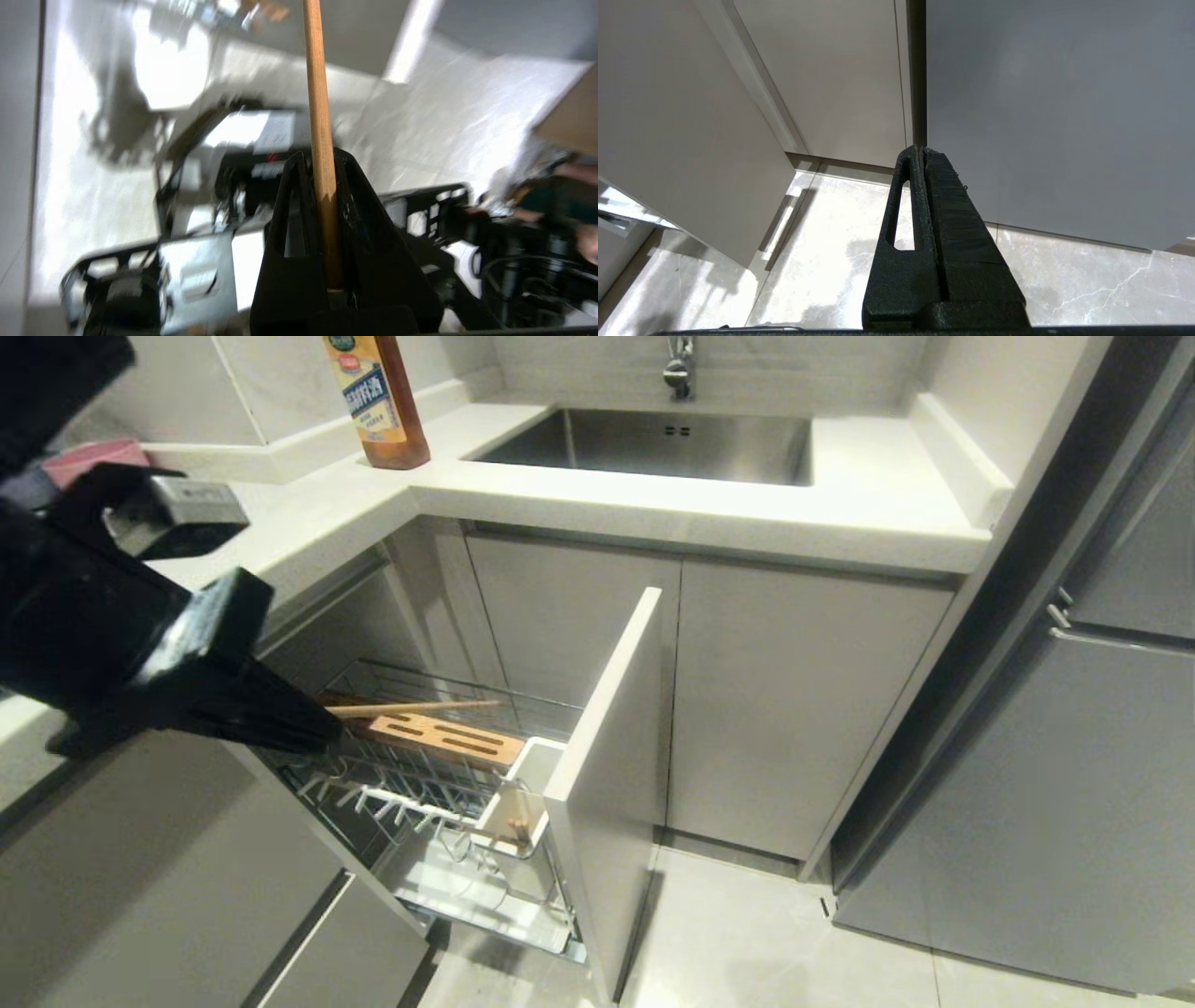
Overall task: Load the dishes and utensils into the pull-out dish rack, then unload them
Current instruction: Take the chopsticks out of the cupboard
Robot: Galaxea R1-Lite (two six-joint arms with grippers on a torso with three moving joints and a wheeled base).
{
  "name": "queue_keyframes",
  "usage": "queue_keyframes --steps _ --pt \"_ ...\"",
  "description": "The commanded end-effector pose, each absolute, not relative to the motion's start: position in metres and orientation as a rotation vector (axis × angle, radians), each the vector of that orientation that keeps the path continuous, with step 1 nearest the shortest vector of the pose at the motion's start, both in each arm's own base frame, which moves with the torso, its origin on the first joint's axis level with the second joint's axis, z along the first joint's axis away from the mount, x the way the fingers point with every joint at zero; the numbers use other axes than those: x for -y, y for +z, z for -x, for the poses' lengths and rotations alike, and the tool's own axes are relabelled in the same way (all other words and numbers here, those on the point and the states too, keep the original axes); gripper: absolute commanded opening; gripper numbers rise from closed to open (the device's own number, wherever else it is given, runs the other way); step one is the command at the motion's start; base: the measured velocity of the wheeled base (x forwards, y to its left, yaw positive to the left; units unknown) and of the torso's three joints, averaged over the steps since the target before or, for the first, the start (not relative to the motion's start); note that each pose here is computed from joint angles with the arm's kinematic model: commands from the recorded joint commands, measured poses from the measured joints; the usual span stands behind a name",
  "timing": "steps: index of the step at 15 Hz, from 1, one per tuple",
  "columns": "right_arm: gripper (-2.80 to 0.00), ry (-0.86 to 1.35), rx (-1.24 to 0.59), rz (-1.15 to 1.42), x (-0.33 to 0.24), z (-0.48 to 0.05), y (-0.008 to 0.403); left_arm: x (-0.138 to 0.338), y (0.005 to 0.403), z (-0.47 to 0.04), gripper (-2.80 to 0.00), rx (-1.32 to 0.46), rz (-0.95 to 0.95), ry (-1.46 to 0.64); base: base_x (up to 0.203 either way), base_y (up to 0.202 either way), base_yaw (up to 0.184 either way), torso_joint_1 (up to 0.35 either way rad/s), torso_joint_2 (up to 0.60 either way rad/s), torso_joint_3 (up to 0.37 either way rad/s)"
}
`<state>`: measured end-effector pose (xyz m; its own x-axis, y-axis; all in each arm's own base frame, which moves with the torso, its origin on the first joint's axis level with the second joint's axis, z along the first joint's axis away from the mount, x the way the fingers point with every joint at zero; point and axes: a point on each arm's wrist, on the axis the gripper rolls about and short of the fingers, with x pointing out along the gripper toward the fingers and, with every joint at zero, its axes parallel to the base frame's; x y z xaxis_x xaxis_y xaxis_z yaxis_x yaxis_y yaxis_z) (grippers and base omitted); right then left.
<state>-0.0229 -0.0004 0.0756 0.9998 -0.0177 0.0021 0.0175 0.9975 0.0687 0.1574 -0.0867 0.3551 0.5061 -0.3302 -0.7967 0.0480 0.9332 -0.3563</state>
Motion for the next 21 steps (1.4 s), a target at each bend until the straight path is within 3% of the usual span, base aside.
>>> queue_keyframes --steps 1,6,12,17,21 --pt "-2.8 -0.018 0.002 -0.069 0.0 0.023 0.076 0.071 0.371 -0.129 -2.8 -0.927 0.337 -0.269 0.0 0.0 0.0 0.0 0.0 0.0" --pt "-2.8 -0.018 0.002 -0.069 0.0 0.023 0.076 0.04 0.4 -0.081 -2.8 -0.632 0.408 -0.277 0.0 0.0 0.0 0.0 0.0 0.0" --pt "-2.8 -0.018 0.002 -0.069 0.0 0.023 0.076 0.005 0.416 -0.069 -2.8 -0.334 0.466 0.115 0.0 0.0 0.0 0.0 0.0 0.0" --pt "-2.8 -0.017 0.002 -0.069 0.0 0.023 0.076 -0.016 0.419 -0.066 -2.8 -0.229 0.492 0.416 0.0 0.0 0.0 0.0 0.0 0.0" --pt "-2.8 -0.017 0.002 -0.069 0.0 0.023 0.076 -0.04 0.409 -0.101 -2.8 -0.277 0.522 0.599 0.0 0.0 0.0 0.0 0.0 0.0"
